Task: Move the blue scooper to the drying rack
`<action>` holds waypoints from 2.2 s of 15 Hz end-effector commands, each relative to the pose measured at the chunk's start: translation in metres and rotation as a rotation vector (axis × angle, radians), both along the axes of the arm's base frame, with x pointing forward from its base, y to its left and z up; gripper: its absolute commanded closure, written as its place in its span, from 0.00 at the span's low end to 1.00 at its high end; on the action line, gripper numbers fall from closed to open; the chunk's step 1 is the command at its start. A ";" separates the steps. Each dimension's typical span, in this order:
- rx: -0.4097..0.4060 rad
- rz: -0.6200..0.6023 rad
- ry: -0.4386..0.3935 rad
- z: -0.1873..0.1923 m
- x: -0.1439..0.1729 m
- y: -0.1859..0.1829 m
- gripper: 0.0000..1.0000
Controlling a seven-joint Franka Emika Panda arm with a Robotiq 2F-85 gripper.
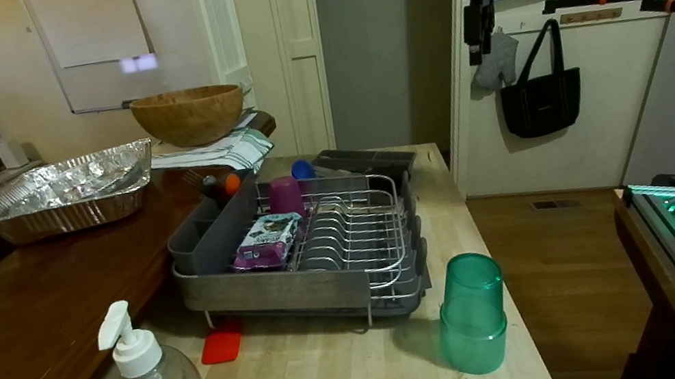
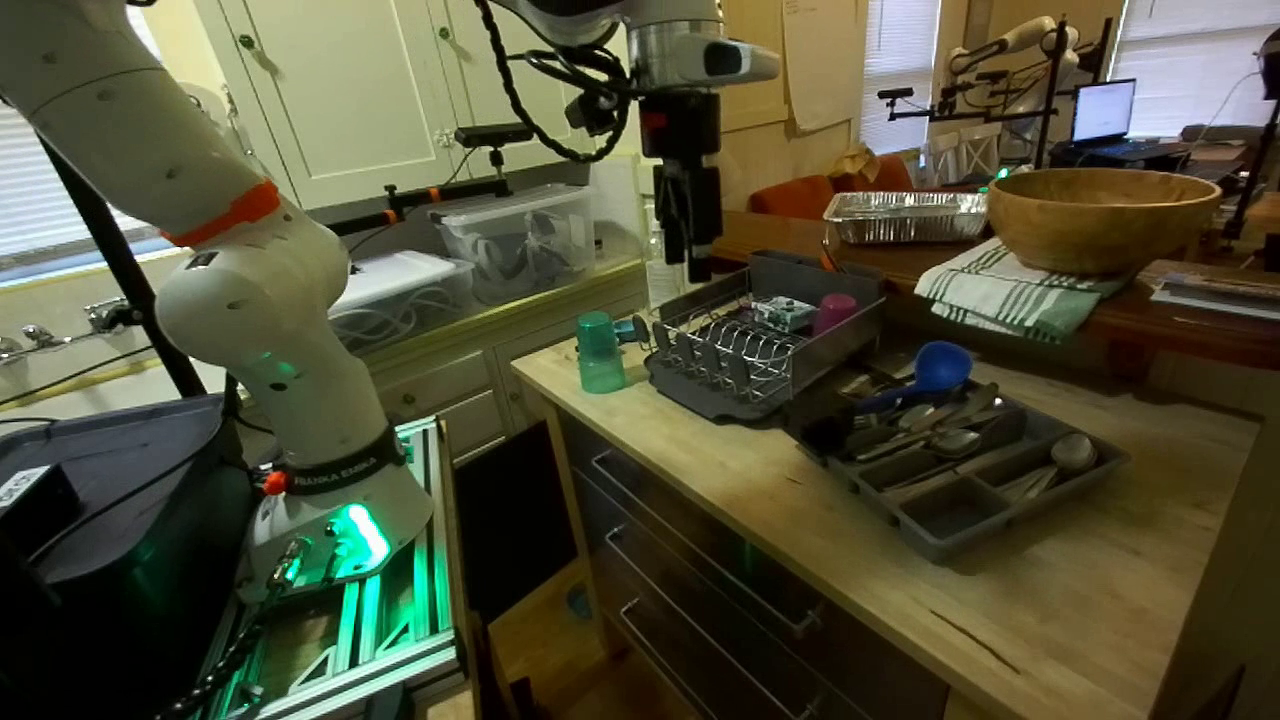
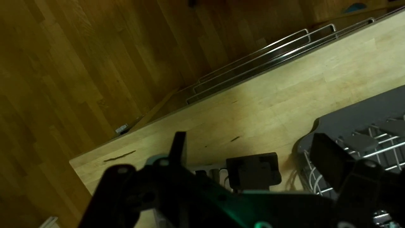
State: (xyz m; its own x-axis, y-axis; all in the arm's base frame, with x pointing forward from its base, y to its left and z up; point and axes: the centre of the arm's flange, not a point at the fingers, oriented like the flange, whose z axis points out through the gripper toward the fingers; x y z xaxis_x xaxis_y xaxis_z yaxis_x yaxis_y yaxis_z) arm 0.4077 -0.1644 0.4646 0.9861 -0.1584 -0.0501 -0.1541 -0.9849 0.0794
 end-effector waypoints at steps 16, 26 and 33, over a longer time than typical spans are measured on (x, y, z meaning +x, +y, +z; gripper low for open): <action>0.013 0.233 0.216 -0.099 0.122 -0.003 0.00; 0.084 0.197 0.346 -0.185 0.204 -0.004 0.00; 0.056 0.245 0.394 -0.204 0.197 0.002 0.00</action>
